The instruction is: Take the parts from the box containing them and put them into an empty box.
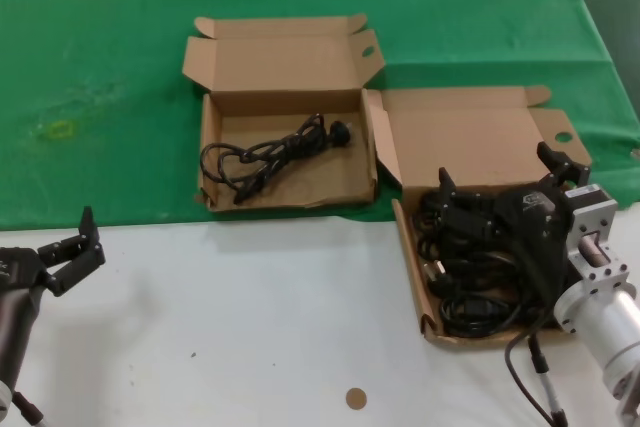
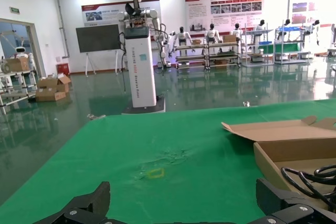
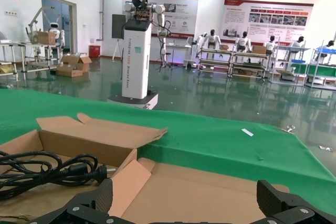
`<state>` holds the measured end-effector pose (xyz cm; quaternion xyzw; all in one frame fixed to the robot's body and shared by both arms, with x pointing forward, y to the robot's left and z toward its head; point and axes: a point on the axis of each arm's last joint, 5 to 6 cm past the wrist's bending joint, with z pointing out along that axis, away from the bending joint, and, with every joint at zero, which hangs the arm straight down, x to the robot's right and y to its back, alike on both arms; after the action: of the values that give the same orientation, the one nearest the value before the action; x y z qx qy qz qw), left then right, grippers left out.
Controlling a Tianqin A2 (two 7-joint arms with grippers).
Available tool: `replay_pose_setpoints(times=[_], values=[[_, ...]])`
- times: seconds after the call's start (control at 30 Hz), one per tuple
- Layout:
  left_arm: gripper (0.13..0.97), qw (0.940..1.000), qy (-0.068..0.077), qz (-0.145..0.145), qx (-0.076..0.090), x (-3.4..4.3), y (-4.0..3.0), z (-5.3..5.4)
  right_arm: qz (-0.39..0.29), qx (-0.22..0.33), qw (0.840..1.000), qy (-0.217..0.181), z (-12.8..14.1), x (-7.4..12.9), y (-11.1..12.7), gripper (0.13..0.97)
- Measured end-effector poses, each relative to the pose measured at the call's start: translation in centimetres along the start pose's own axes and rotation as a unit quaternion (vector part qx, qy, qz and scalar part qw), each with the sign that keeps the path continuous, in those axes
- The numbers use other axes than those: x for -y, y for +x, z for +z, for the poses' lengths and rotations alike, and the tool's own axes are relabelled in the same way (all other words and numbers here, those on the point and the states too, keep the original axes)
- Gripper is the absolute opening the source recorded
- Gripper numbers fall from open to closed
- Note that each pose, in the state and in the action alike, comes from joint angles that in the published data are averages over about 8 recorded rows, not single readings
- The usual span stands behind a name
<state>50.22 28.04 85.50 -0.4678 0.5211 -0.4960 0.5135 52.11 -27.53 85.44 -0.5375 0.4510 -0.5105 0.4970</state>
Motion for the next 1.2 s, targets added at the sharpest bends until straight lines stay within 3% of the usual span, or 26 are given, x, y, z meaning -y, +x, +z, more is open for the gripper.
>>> replay_pose_setpoints(times=[1.2], values=[[0.966, 1.0, 0.0, 0.0, 0.0, 0.0, 0.0, 0.0, 0.0, 0.0, 1.0, 0.0, 0.0, 0.0, 0.0, 0.966]])
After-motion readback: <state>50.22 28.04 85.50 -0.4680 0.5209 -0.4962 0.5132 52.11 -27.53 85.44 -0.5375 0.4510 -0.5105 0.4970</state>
